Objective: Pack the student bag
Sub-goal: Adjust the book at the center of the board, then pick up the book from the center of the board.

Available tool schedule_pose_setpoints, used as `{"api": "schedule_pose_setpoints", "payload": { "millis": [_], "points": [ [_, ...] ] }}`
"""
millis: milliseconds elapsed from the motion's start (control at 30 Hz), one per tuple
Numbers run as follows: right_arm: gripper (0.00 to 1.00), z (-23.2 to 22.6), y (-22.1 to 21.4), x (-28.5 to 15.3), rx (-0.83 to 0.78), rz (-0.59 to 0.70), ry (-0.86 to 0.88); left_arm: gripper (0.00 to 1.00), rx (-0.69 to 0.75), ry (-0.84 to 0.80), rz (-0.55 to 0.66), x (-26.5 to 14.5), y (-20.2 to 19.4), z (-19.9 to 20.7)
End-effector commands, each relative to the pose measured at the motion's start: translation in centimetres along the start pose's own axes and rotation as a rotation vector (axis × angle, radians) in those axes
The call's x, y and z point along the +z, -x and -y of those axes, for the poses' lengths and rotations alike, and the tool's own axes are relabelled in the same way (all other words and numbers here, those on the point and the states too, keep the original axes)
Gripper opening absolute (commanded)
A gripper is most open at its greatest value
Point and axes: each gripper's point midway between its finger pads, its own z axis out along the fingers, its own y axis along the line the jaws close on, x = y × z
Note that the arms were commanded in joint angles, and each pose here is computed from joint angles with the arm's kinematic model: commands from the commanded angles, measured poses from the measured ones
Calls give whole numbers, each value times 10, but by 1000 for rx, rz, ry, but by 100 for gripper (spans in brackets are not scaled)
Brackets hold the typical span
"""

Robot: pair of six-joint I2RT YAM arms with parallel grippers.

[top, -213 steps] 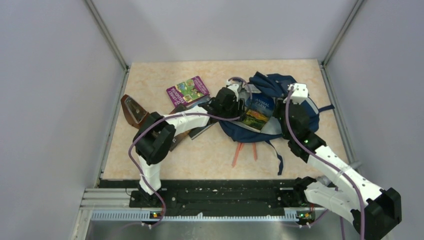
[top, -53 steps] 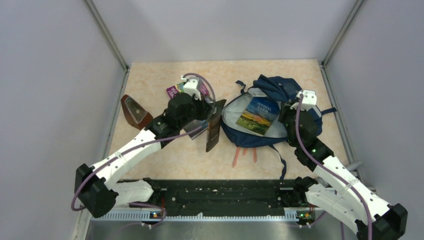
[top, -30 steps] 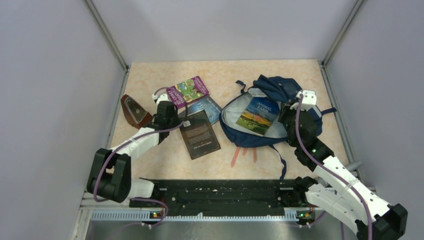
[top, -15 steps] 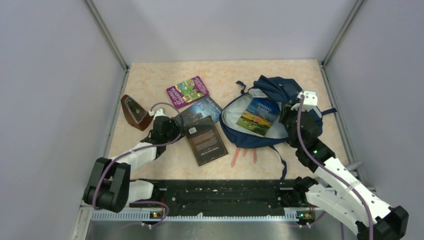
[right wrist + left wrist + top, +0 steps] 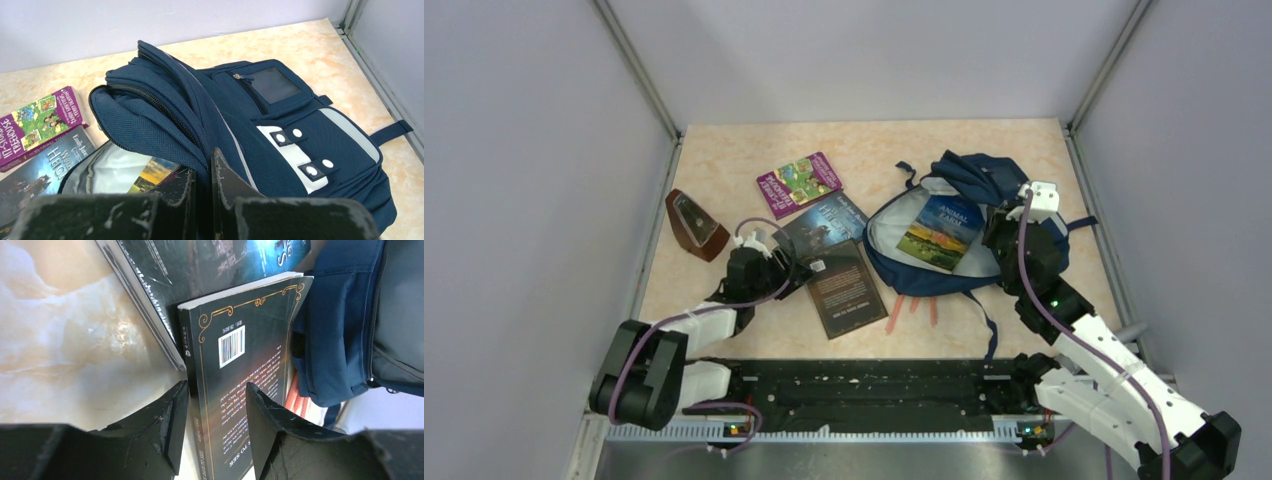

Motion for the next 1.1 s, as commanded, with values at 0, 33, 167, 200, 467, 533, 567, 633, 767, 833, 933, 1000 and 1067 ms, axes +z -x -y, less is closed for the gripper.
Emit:
{"api": "schedule_pose_setpoints", "payload": {
  "millis": [0,33,167,200,467,533,567,633,767,833,933,1000,1067],
  "points": [
    [0,-8,73,-9,165,193,35,51,-38,-143,-45,1,-12,21],
    [0,-8,74,-10,166,194,35,51,-47,-140,-54,2,-15,19],
    [0,-8,76,-10,167,199,36,50,-74,-125,-78,2,-27,12],
    [0,-8,77,-10,167,199,37,50,-78,-121,-82,2,-30,11],
    [0,-12,78,-7,169,198,44,49,-91,-133,-84,2,-37,14],
    [0,-12,77,-7,169,196,47,47,-90,-150,-82,4,-37,19],
    [0,-12,77,-8,170,195,47,45,-91,-151,-81,5,-37,19],
    [0,-12,77,-7,169,194,46,36,-97,-156,-74,6,-37,21],
    [0,-11,77,-8,167,192,43,11,-87,-175,-50,6,-33,27],
    [0,-11,77,-8,164,192,41,1,-76,-192,-35,3,-30,33],
    [0,-11,77,-8,163,193,40,0,-50,-219,-5,-4,-21,44],
    [0,-11,78,-8,160,194,39,0,-25,-232,20,-10,-15,51],
    [0,-11,78,-7,157,194,38,0,9,-247,48,-18,-7,60]
  ]
}}
